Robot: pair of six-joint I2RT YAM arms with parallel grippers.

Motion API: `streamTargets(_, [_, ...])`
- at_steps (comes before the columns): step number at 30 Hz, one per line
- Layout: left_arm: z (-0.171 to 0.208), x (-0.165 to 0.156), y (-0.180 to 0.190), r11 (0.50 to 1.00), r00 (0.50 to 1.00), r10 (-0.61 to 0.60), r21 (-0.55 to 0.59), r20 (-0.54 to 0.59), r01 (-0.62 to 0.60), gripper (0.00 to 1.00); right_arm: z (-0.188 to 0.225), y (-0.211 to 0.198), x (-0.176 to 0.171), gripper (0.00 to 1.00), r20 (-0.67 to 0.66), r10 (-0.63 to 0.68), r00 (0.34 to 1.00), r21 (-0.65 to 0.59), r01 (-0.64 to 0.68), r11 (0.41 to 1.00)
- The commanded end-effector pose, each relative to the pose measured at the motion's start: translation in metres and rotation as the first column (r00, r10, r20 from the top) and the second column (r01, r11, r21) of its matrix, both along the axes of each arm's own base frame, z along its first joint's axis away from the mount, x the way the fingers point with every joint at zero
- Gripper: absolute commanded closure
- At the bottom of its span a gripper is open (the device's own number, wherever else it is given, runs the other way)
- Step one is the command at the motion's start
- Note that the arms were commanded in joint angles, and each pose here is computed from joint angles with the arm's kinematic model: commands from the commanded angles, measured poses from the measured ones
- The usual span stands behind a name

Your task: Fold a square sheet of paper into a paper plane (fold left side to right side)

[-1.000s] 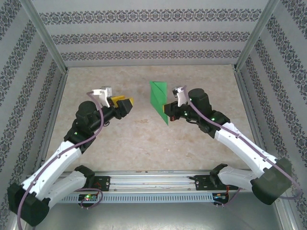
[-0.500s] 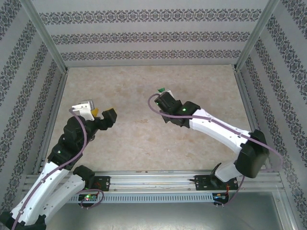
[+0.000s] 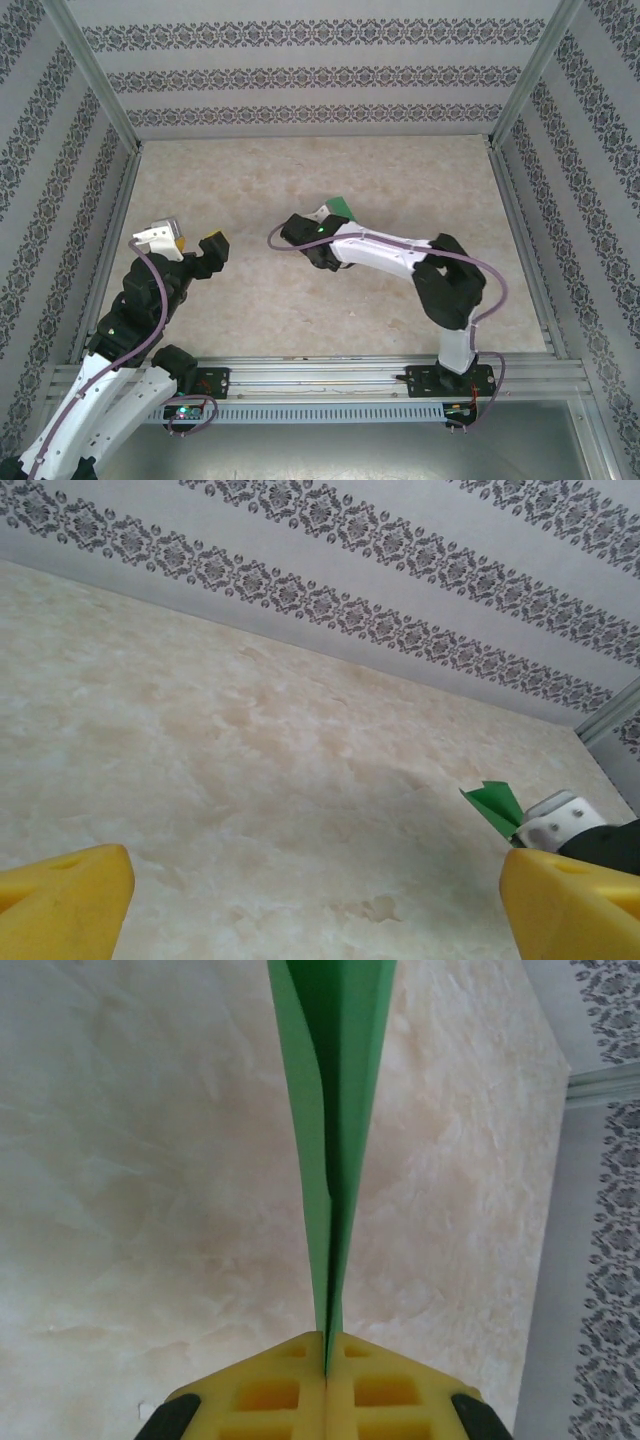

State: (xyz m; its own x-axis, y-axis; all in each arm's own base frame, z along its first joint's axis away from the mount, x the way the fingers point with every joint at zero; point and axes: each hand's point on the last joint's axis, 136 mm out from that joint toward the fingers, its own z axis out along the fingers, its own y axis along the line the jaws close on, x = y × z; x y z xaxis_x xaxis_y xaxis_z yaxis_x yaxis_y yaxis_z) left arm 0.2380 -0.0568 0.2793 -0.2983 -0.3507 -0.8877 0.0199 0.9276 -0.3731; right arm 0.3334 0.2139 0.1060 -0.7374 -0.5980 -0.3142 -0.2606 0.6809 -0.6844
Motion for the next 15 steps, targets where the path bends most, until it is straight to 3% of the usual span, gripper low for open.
streamTargets(1, [-0.003,-0.003,0.009,0.999,0.999,0.044,0.025,-0.028,-0.043,0.06,0.0,-0.004,0.008,1.0,0.101,-0.051,0.994,-0.082,0.06,0.995])
streamTargets(9, [-0.006,0.001,0.009,0.998,0.998,0.053,0.015,-0.04,-0.053,0.05,-0.047,0.005,0.008,1.0,0.067,-0.097,0.993,-0.124,0.105,0.987])
streamTargets(15, [-0.009,0.005,0.002,0.999,0.998,0.029,0.015,-0.059,-0.028,0.06,-0.06,0.014,0.003,0.96,0.005,-0.113,0.994,-0.055,0.113,0.992])
